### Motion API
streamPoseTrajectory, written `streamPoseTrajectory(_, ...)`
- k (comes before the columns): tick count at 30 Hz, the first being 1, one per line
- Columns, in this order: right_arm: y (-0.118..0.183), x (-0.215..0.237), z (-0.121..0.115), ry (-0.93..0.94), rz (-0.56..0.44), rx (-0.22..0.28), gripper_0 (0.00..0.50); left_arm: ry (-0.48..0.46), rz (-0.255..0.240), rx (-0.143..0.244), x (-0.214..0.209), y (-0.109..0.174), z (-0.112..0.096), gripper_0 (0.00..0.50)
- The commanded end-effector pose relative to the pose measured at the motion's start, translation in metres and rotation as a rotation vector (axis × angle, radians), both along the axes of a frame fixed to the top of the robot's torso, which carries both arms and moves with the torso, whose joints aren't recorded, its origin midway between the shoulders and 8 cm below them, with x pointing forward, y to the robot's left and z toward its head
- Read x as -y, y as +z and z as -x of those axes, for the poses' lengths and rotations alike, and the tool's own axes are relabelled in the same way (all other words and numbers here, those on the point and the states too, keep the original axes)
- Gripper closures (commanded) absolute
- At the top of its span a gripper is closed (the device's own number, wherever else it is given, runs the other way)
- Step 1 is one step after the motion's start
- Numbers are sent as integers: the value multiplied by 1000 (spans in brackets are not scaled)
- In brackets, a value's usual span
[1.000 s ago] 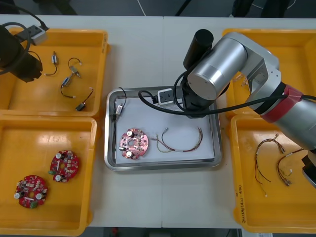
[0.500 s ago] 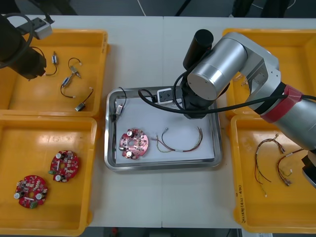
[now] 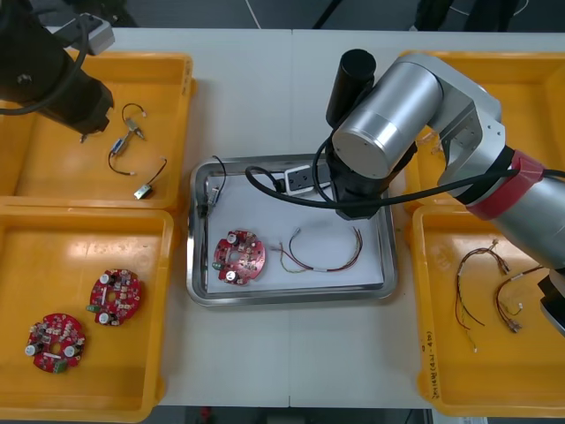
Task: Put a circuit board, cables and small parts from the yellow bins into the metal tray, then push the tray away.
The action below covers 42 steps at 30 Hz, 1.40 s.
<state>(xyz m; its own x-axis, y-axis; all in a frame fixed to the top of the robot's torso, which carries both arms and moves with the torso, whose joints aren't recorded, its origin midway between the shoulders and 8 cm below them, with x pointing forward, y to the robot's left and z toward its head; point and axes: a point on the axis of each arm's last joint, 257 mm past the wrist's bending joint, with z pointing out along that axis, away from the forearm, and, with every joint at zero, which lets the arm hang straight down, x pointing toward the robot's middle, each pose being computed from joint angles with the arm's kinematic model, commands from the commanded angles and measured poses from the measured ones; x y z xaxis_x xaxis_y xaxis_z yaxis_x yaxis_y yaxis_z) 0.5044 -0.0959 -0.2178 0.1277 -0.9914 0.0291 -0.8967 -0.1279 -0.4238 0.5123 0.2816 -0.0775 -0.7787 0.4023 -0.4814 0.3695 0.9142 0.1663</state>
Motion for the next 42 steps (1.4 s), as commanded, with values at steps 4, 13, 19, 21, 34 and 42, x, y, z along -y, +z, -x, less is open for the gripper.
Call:
streamPoseTrajectory(4,51,-5,17,-42,-32,19,0,100,128,73,48,33,-1,499)
streamPoseTrajectory(13,87,14,26,-131,-79,9,0,144,160,73,70,28,4,500)
streamPoseTrajectory(19,115,22,15,-226,-182,53,0,150,166,73,79,25,4,500)
streamPoseTrajectory(21,127,28,11,-275,-219,81,0,148,172,72,82,24,5,500)
streamPoseTrajectory(34,151,99,4,-537,-349,157,0,153,168,41,121,3,11,500)
streamPoseTrajectory(42,161,171,2,-708,-402,196,0,173,202,29,162,-12,18,498)
